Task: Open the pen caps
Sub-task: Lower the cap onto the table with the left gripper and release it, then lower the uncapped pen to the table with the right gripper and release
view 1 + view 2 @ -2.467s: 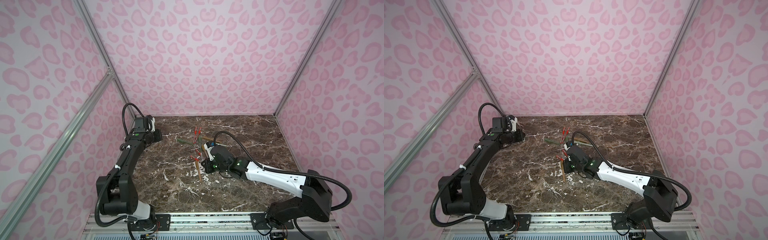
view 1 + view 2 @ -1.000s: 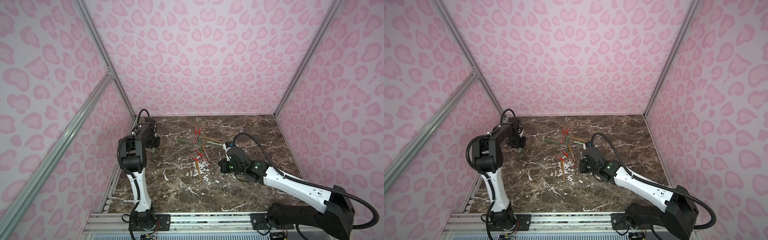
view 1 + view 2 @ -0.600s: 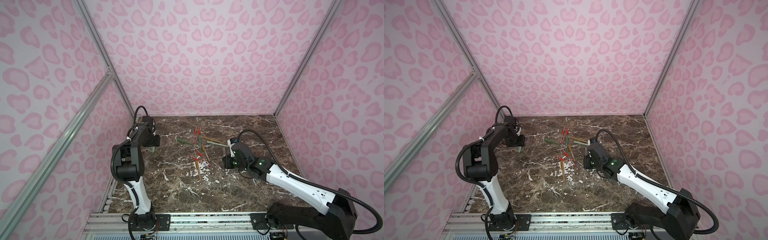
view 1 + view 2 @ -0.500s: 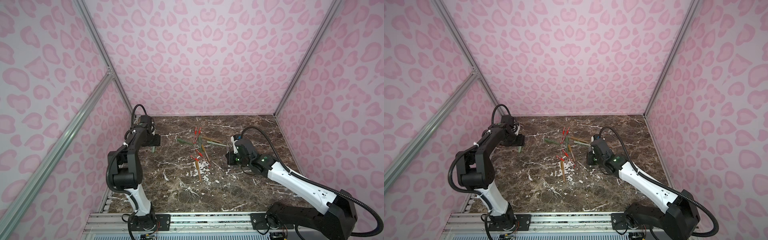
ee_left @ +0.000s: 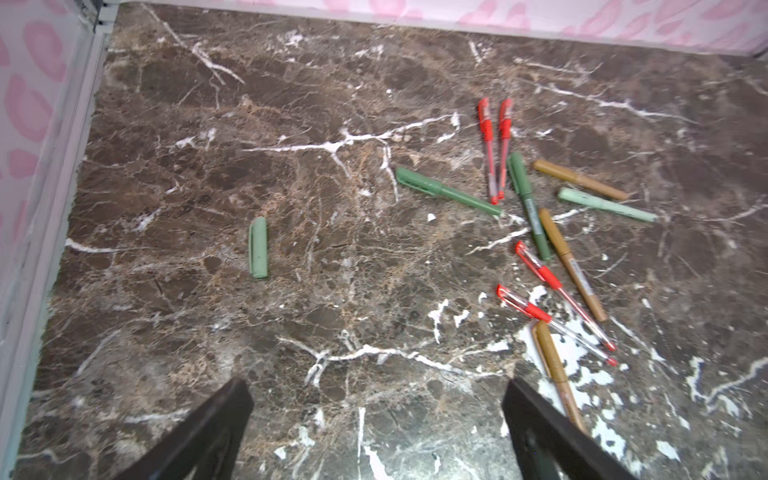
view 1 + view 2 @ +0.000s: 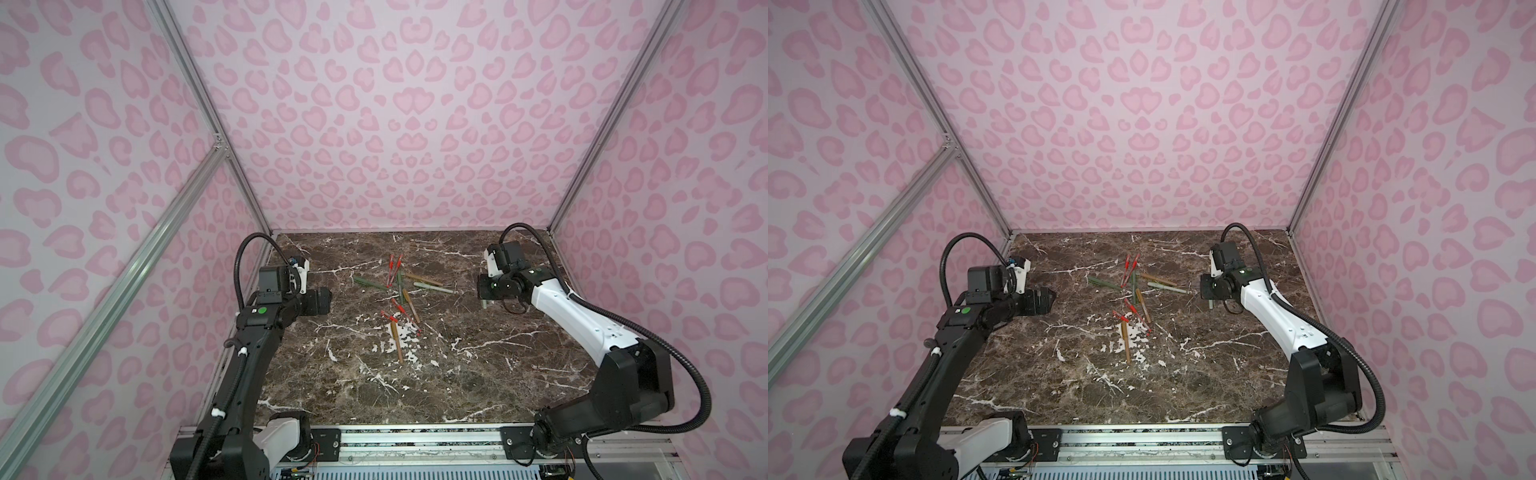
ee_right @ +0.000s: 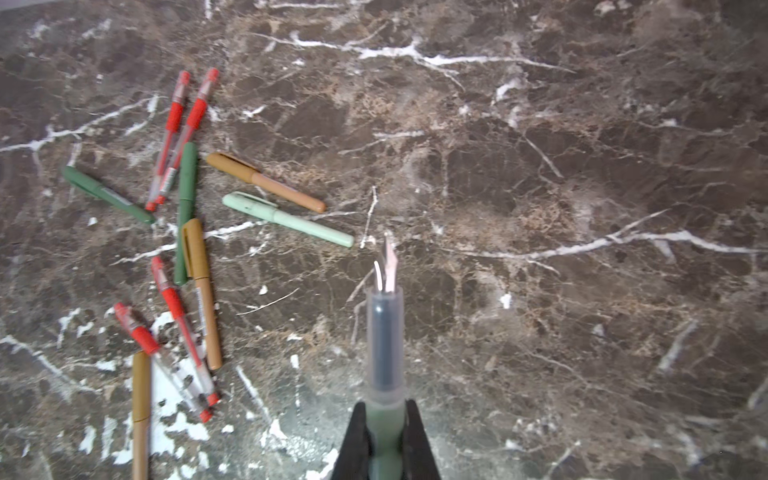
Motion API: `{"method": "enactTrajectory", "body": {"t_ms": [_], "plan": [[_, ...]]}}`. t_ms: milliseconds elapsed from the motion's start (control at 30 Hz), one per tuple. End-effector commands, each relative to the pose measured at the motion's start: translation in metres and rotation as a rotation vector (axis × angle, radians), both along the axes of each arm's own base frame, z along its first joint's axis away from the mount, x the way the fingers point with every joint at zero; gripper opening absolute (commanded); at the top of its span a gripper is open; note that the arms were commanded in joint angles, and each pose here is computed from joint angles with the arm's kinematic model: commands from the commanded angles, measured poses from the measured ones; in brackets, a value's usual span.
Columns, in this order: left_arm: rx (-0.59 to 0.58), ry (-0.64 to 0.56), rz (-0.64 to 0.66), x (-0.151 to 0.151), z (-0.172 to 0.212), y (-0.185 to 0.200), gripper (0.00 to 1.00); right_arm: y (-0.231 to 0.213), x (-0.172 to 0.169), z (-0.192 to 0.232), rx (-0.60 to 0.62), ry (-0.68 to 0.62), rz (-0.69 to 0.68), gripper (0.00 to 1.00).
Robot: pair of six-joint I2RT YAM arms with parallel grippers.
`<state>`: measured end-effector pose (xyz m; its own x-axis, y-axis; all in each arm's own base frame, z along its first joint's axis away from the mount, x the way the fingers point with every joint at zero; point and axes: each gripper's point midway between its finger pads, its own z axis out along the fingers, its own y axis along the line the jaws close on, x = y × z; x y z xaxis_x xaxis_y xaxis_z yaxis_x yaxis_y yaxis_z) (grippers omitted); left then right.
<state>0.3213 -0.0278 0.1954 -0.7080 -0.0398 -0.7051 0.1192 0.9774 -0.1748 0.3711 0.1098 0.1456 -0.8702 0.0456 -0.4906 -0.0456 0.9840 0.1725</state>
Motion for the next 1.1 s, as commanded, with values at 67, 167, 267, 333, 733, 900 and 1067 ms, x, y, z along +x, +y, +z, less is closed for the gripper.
{"method": "enactTrajectory", "body": {"t_ms": [67,167,267,333,733,900,1067], "plan": [[-0.115,-0.13,-0.044,0.002,0.025,-0.013,0.98,-0.026,0.01,-0.027,-0.057,0.087,0.012,0.0],[-0.114,-0.138,-0.022,0.004,0.026,-0.008,0.98,-0.049,0.019,-0.043,-0.104,0.135,-0.013,0.0],[-0.112,-0.145,-0.02,0.003,0.025,-0.008,0.98,-0.07,0.026,-0.055,-0.155,0.175,-0.036,0.0],[-0.119,-0.142,-0.024,0.003,0.023,-0.009,0.98,-0.082,0.03,-0.063,-0.182,0.201,-0.045,0.0],[-0.123,-0.148,-0.005,0.006,0.027,-0.006,0.98,-0.118,0.042,-0.12,-0.219,0.331,-0.065,0.0],[-0.115,-0.145,0.002,0.007,0.027,-0.004,0.98,-0.115,0.04,-0.14,-0.196,0.368,-0.057,0.02],[-0.119,-0.151,-0.003,0.005,0.029,-0.004,0.98,-0.115,0.036,-0.154,-0.199,0.39,-0.05,0.07]]}}
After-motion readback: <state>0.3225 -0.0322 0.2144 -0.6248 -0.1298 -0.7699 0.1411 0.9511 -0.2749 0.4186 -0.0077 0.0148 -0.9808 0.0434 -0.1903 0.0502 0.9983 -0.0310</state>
